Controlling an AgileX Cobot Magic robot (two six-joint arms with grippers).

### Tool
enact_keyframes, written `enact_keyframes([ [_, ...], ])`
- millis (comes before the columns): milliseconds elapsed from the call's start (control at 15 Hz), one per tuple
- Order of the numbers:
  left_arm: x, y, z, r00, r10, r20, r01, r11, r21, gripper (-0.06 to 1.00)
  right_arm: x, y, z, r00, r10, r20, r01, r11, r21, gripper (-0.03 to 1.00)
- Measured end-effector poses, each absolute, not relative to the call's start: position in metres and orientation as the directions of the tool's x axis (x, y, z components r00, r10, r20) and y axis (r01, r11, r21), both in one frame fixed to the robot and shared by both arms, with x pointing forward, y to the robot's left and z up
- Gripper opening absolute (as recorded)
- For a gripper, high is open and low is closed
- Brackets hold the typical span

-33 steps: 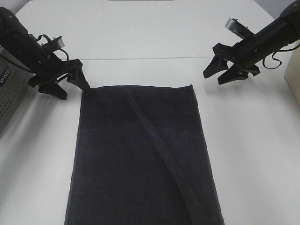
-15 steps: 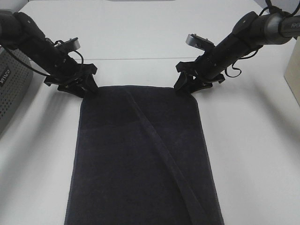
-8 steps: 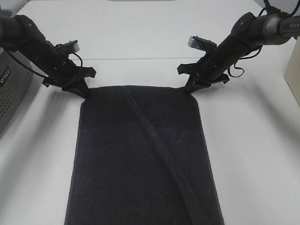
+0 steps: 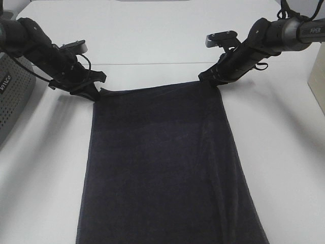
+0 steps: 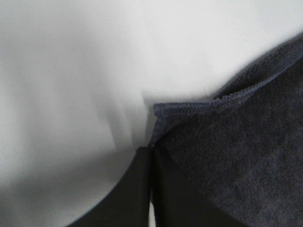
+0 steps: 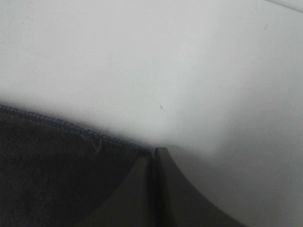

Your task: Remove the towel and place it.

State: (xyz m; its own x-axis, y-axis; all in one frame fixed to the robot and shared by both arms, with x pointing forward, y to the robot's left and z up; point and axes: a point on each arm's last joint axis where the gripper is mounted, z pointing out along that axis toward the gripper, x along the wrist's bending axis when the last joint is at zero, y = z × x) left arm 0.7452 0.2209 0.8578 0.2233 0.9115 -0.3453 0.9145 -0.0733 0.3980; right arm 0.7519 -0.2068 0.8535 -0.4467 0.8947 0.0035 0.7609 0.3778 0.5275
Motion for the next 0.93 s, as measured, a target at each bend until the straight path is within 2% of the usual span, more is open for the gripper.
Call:
enact_keyframes([
  [133,0.751,0.217,0.857,0.235,0.922,-0.309,0.882,-0.068,0.466,0.00,0.753,-0.208,0.854,-0.468,0.883,-0.032,0.737,0.409,0.538,0.01],
  [467,0.760,0.191,0.855,0.359,0.924,-0.131,0.750,-0.202,0.630,0.00,0.760,-0.210,0.850,-0.447,0.889,-0.096,0.689,0.411,0.597,0.01],
  [733,0.767,0.190,0.854,0.336,0.939,-0.069,0.693,-0.197,0.694,0.00,0.764,-0.212,0.849,-0.554,0.793,-0.253,0.560,0.580,0.592,0.01],
  [933,0.773,0.191,0.856,0.329,0.944,-0.036,0.657,-0.201,0.726,0.00,0.768,-0.211,0.851,-0.550,0.784,-0.288,0.516,0.590,0.620,0.01],
])
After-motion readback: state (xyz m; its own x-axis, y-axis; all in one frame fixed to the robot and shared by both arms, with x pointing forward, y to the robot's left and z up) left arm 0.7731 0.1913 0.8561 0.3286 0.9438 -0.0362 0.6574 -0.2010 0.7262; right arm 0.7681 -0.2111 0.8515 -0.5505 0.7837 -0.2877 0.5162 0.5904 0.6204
